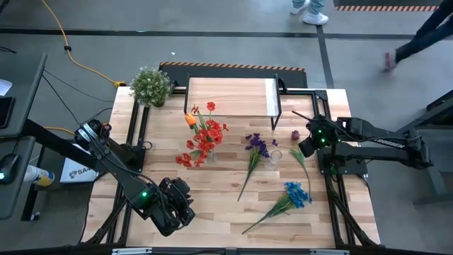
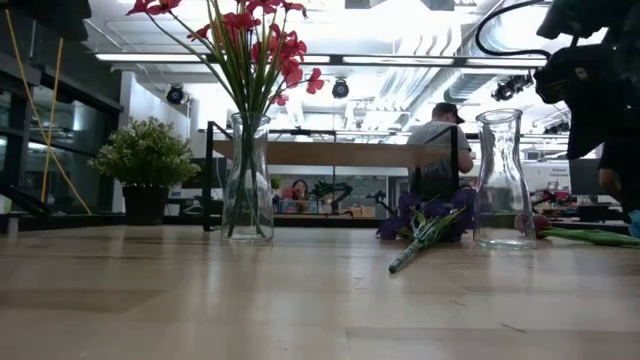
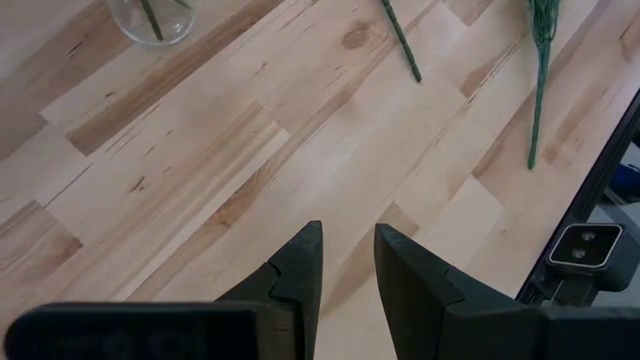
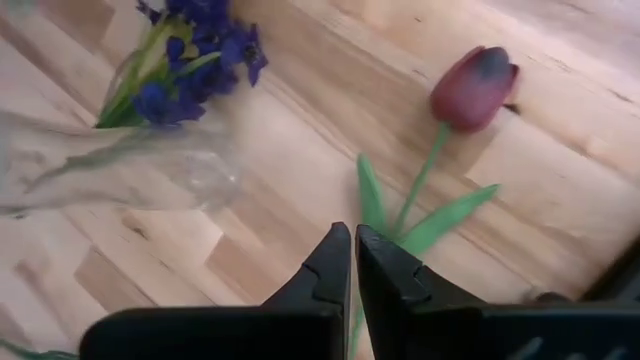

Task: Pick and place flowers into a vace then onto a shelf
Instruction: Put the red tulip into the right transparent vase

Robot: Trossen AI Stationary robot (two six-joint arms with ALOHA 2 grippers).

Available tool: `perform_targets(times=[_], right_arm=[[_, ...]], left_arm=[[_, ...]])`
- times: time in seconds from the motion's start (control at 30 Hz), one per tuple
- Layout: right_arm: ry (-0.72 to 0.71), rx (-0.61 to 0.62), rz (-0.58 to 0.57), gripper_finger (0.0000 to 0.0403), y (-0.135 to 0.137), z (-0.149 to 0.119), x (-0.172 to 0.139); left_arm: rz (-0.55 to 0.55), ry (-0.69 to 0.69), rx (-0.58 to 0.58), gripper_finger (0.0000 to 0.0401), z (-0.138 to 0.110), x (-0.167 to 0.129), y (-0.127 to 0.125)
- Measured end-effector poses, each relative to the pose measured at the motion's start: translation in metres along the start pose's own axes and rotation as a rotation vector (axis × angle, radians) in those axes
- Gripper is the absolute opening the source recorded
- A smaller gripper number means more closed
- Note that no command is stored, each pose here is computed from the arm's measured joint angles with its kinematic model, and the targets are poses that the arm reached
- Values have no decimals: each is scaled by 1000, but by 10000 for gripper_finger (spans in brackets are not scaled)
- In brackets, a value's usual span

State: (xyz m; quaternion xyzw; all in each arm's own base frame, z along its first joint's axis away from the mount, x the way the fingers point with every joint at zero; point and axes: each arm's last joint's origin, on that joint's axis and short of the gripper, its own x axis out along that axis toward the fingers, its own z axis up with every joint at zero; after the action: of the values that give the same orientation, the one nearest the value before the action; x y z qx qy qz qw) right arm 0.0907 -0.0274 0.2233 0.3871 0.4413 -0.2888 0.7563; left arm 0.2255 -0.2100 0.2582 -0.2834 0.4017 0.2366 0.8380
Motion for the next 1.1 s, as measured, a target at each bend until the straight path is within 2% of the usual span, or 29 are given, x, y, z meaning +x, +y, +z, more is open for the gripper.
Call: perform_targets(times=[0.1, 0.37, 0.57, 0.77, 0.97, 1.1], right_arm=[[14, -28, -16, 27, -1, -1, 0], [-16, -23, -59, 120, -2, 0, 1], [13, -16, -81, 163, 1, 4, 7], [75, 0, -142, 171, 4, 8, 18], [110, 27, -242, 159, 6, 13, 31], [117, 27, -263, 154, 9, 17, 39]], left_arm=[[-2, 30, 0, 129, -1, 0, 0], [9, 49, 7, 129, -1, 0, 1], [35, 51, -4, 129, -2, 0, 4], [41, 51, -2, 129, -2, 0, 5], [42, 50, -1, 129, -2, 0, 5], [44, 50, 0, 129, -2, 0, 5]])
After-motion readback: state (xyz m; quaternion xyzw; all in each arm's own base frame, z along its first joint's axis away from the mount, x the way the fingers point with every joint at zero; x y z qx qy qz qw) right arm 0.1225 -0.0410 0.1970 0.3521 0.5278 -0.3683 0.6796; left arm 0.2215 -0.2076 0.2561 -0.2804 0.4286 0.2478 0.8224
